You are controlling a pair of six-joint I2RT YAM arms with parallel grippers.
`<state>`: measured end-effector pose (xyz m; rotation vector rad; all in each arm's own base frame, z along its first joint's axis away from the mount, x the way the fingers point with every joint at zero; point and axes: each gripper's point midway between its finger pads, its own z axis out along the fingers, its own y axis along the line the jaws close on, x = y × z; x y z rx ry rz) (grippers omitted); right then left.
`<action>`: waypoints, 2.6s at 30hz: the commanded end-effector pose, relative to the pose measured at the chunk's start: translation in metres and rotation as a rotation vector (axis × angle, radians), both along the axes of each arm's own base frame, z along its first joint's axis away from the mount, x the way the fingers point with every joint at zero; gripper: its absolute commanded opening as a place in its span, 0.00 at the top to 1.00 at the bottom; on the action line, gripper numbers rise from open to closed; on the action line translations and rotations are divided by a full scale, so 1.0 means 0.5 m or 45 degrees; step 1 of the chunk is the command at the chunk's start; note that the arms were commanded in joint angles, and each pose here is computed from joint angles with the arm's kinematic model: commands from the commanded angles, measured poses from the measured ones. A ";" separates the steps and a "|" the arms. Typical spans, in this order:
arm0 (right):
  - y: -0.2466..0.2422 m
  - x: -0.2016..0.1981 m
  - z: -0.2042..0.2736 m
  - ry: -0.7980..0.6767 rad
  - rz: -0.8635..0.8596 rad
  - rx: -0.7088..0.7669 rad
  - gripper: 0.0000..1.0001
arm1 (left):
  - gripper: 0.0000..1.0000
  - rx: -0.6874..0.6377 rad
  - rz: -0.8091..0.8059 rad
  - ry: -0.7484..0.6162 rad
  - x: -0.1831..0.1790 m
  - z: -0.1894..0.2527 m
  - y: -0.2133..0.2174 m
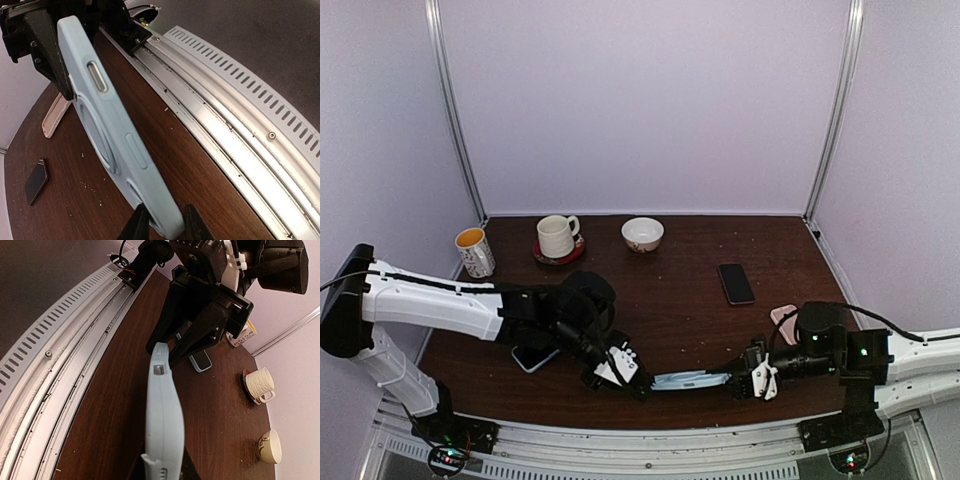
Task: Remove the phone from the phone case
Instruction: Remove the top left corner of the phone from the phone case.
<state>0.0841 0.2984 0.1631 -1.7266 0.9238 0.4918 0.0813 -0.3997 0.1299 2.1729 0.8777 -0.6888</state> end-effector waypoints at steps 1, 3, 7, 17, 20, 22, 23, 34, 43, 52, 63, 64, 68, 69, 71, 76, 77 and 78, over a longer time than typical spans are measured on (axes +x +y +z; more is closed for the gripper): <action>0.012 -0.008 0.037 -0.084 0.027 0.087 1.00 | 0.79 0.009 -0.081 -0.003 -0.011 0.008 -0.005; 0.013 -0.010 0.034 -0.095 0.029 0.080 1.00 | 0.79 0.021 -0.108 0.002 -0.015 0.007 -0.005; 0.015 -0.016 0.024 -0.116 0.036 0.056 1.00 | 0.80 0.050 -0.156 0.024 -0.024 0.007 -0.006; 0.022 -0.031 0.002 -0.163 0.054 -0.006 1.00 | 0.83 0.155 -0.250 0.037 -0.025 -0.002 -0.013; 0.025 -0.033 -0.003 -0.172 0.060 -0.024 1.00 | 0.83 0.169 -0.271 0.048 -0.027 -0.003 -0.017; 0.025 -0.036 -0.006 -0.178 0.064 -0.031 1.00 | 0.83 0.185 -0.281 0.059 -0.028 -0.003 -0.019; 0.025 -0.036 -0.007 -0.180 0.065 -0.033 1.00 | 0.82 0.197 -0.287 0.069 -0.028 -0.004 -0.020; 0.027 -0.036 -0.008 -0.184 0.056 -0.033 1.00 | 0.78 0.213 -0.284 0.099 -0.029 0.006 -0.025; 0.027 -0.027 0.000 -0.180 0.016 -0.001 1.00 | 0.64 0.023 -0.073 0.109 -0.017 0.031 -0.020; 0.027 -0.025 0.004 -0.179 0.005 0.013 1.00 | 0.60 -0.124 0.113 0.191 -0.010 0.026 -0.009; 0.025 -0.024 0.009 -0.177 -0.005 0.033 1.00 | 0.61 -0.200 0.142 0.189 0.001 0.010 -0.029; 0.025 -0.023 0.008 -0.177 -0.007 0.031 1.00 | 0.61 -0.202 0.132 0.189 -0.002 0.011 -0.029; 0.025 -0.022 0.010 -0.175 -0.013 0.038 1.00 | 0.61 -0.188 0.103 0.189 -0.015 0.014 -0.022; 0.025 -0.022 0.011 -0.174 -0.014 0.041 1.00 | 0.61 -0.184 0.099 0.188 -0.018 0.018 -0.020; 0.024 -0.022 0.010 -0.172 -0.017 0.042 1.00 | 0.60 -0.185 0.096 0.186 -0.026 0.028 -0.012; 0.024 -0.020 0.011 -0.174 -0.021 0.045 1.00 | 0.60 -0.145 0.121 0.180 -0.034 0.022 0.015; 0.025 -0.021 0.011 -0.175 -0.019 0.045 1.00 | 0.60 -0.131 0.127 0.179 -0.035 0.015 0.018; 0.025 -0.020 0.010 -0.175 -0.019 0.043 1.00 | 0.60 -0.124 0.127 0.175 -0.035 0.012 0.019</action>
